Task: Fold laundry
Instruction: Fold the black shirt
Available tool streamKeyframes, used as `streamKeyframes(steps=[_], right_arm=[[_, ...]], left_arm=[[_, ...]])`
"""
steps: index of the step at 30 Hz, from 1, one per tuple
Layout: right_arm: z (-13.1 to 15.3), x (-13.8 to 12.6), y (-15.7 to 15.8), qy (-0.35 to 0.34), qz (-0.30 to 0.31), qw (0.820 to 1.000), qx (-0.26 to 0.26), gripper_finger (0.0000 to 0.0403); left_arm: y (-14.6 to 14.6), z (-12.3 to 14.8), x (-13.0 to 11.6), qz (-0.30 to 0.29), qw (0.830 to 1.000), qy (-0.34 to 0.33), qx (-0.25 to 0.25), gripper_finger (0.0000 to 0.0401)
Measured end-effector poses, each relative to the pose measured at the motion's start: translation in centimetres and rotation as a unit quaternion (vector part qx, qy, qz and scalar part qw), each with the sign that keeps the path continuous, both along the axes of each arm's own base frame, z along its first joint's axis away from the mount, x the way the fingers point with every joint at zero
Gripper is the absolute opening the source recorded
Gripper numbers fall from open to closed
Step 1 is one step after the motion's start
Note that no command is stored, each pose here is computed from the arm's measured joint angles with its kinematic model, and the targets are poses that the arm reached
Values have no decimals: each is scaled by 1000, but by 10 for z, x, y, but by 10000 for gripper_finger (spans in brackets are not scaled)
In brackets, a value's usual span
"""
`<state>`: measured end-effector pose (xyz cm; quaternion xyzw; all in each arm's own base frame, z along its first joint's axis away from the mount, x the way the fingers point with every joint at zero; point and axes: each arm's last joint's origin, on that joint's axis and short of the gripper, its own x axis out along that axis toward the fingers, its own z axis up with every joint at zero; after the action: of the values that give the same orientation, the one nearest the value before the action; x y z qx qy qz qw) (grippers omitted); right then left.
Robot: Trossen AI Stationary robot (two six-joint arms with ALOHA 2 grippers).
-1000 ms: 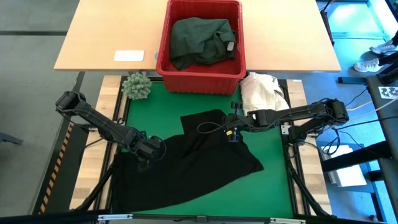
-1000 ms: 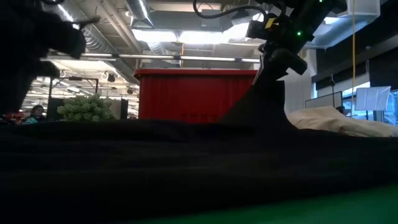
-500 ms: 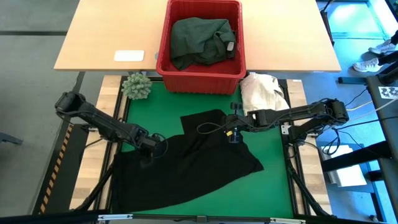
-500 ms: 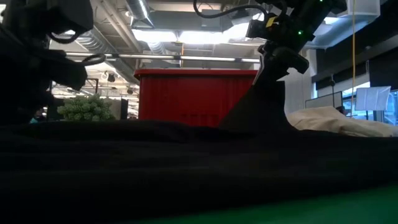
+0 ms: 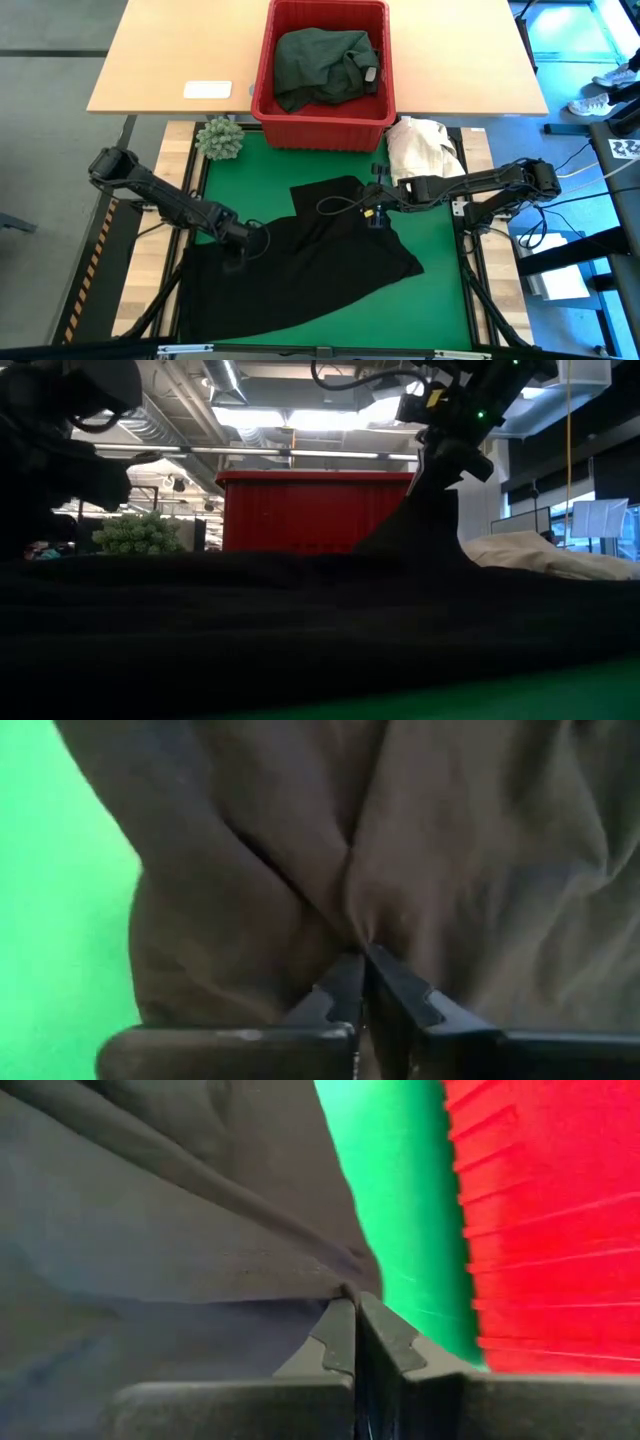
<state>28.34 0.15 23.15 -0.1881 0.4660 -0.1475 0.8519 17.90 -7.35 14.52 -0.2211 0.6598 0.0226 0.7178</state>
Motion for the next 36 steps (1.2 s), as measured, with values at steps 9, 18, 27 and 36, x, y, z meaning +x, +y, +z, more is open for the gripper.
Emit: streamKeyframes(steps=[9, 18, 27, 36], right_arm=[[15, -2, -7, -49, -40, 997, -43, 0], [8, 2, -50, -54, -129, 989, -49, 0], [-53, 24, -104, -9, -172, 985, 31, 0], [-103, 37, -118, 25, -159, 985, 63, 7]], left_arm=[[-27, 57, 6, 1, 997, 3, 78, 1], [-33, 76, -14, 82, 981, 65, 164, 0], [-26, 52, -26, 163, 963, 99, 189, 0], [-15, 17, -42, 193, 951, 150, 189, 0]])
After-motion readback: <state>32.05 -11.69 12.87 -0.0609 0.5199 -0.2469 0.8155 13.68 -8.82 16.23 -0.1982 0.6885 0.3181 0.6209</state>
